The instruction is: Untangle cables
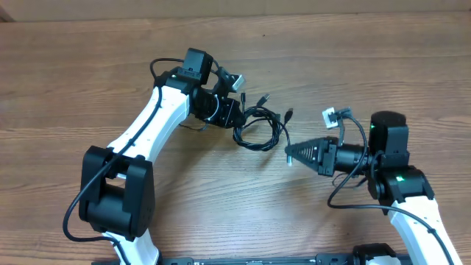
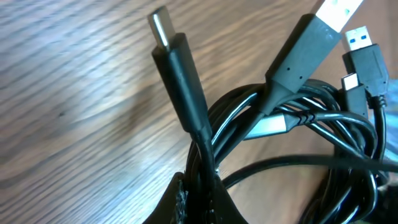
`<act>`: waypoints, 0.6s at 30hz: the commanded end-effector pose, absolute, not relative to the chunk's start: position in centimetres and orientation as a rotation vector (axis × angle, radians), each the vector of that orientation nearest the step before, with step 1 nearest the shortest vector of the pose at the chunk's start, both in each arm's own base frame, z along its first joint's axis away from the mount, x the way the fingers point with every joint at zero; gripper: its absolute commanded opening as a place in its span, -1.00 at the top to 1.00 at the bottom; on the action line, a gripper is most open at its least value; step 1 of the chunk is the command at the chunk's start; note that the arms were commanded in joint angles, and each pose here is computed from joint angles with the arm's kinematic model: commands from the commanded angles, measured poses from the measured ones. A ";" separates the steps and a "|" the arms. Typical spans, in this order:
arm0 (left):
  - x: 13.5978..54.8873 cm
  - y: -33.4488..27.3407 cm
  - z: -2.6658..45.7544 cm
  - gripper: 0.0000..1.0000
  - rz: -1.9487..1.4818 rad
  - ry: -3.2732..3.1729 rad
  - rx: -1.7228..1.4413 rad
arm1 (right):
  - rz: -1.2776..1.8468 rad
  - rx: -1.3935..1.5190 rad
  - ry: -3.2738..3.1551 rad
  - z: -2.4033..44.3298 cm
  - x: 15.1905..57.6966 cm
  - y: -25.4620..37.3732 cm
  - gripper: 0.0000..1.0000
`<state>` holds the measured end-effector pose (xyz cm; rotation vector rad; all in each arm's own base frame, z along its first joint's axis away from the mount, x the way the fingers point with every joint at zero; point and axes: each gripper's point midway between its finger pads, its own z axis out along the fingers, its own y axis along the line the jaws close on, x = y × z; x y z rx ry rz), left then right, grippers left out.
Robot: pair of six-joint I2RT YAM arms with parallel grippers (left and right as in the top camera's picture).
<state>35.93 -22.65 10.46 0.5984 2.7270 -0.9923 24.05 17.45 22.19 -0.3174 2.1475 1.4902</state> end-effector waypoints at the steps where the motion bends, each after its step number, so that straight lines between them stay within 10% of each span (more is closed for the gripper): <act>1: 36.1 -22.4 9.8 0.91 -0.898 2.771 0.557 | 1.359 -0.315 2.088 25.0 26.2 16.9 0.92; 18: 35.7 -26.8 10.9 0.92 -0.995 2.700 0.585 | 1.268 -0.188 2.297 22.2 25.5 18.4 0.92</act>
